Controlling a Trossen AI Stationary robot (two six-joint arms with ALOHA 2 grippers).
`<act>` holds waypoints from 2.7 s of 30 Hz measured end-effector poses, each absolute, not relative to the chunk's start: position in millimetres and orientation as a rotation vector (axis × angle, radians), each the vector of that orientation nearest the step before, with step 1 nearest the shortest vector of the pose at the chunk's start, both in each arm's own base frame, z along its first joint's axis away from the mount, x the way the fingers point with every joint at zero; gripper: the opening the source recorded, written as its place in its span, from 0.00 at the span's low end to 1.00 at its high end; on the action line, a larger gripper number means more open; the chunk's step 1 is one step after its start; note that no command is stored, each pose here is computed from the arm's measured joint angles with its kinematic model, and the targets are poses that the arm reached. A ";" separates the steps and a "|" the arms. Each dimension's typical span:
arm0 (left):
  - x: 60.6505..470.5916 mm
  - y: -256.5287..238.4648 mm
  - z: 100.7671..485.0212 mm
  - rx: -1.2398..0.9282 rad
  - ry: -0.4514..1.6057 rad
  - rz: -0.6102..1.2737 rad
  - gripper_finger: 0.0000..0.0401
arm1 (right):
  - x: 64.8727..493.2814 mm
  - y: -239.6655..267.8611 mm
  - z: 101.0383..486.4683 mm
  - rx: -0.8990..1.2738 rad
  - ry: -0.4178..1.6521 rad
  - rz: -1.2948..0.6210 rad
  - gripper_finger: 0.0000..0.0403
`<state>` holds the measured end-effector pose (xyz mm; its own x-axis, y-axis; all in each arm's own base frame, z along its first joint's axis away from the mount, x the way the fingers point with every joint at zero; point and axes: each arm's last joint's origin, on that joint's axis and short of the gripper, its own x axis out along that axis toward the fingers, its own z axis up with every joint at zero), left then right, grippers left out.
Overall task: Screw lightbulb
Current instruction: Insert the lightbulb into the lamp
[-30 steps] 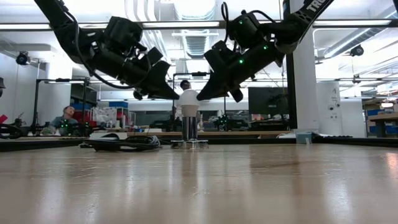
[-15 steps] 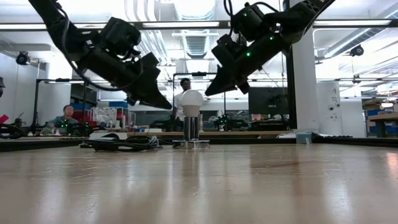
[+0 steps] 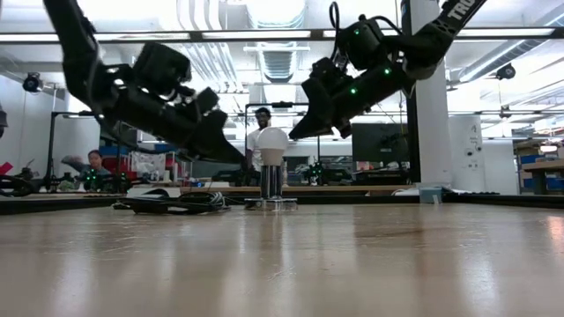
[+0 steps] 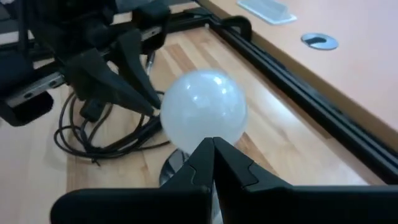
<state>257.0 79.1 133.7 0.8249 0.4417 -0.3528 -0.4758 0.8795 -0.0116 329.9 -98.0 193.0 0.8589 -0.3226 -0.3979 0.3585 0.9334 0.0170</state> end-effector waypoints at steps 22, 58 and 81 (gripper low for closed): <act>304.7 95.3 93.8 -0.076 0.398 0.540 0.55 | 329.1 -97.3 191.2 0.113 0.411 -0.361 0.00; 294.5 92.4 104.3 -0.144 0.479 0.528 0.44 | 322.4 -95.9 201.9 0.133 0.417 -0.377 0.00; 253.9 82.2 169.0 0.056 0.264 0.504 0.48 | 323.2 -97.5 205.6 0.239 0.359 -0.401 0.00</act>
